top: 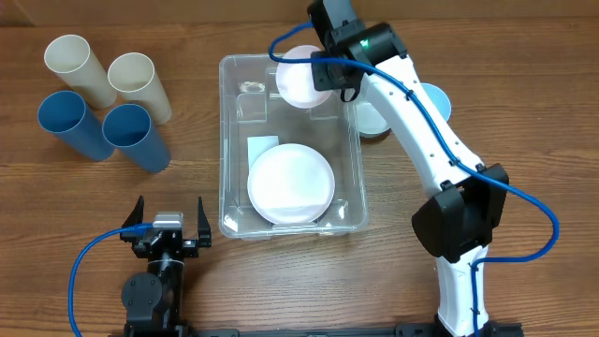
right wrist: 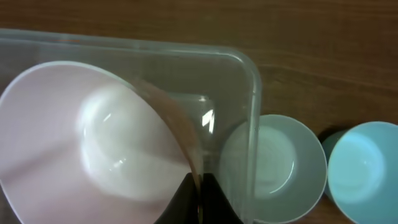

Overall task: Pack container
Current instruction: 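Carry the pink bowl into the back of the bin and release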

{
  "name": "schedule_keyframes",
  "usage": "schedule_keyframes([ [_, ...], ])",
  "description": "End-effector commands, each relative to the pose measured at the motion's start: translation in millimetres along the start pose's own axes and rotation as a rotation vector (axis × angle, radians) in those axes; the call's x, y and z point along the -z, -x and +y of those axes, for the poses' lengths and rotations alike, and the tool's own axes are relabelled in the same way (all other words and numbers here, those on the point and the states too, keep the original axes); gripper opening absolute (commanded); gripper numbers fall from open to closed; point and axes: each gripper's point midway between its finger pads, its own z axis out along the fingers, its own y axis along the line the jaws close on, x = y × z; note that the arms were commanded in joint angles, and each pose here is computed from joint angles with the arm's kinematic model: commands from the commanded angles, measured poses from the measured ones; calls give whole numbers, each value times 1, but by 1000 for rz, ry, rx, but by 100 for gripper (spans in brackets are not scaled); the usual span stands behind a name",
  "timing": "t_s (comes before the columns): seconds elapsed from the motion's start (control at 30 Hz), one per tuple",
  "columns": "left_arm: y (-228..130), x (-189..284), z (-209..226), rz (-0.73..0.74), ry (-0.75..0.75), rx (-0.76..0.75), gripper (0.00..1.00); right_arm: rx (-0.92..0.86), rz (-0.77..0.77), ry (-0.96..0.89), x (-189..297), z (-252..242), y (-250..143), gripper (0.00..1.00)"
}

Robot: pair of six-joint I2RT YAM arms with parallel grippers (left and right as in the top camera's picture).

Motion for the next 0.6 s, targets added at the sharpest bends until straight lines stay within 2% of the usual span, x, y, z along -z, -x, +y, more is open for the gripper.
schedule_keyframes([
  [0.0, 1, 0, 1, -7, 3, -22, 100, 58, 10, -47, -25, -9, -6, 4],
  [0.17, 1, 0, 1, -7, 3, -22, 100, 79, -2, -104, -48, -13, -5, 4],
  [0.4, 1, 0, 1, -7, 3, -22, 100, 116, 61, -119, -80, -12, -25, 4],
  [0.57, 1, 0, 1, -7, 3, -22, 100, 116, 59, -119, -82, -12, -24, 4],
])
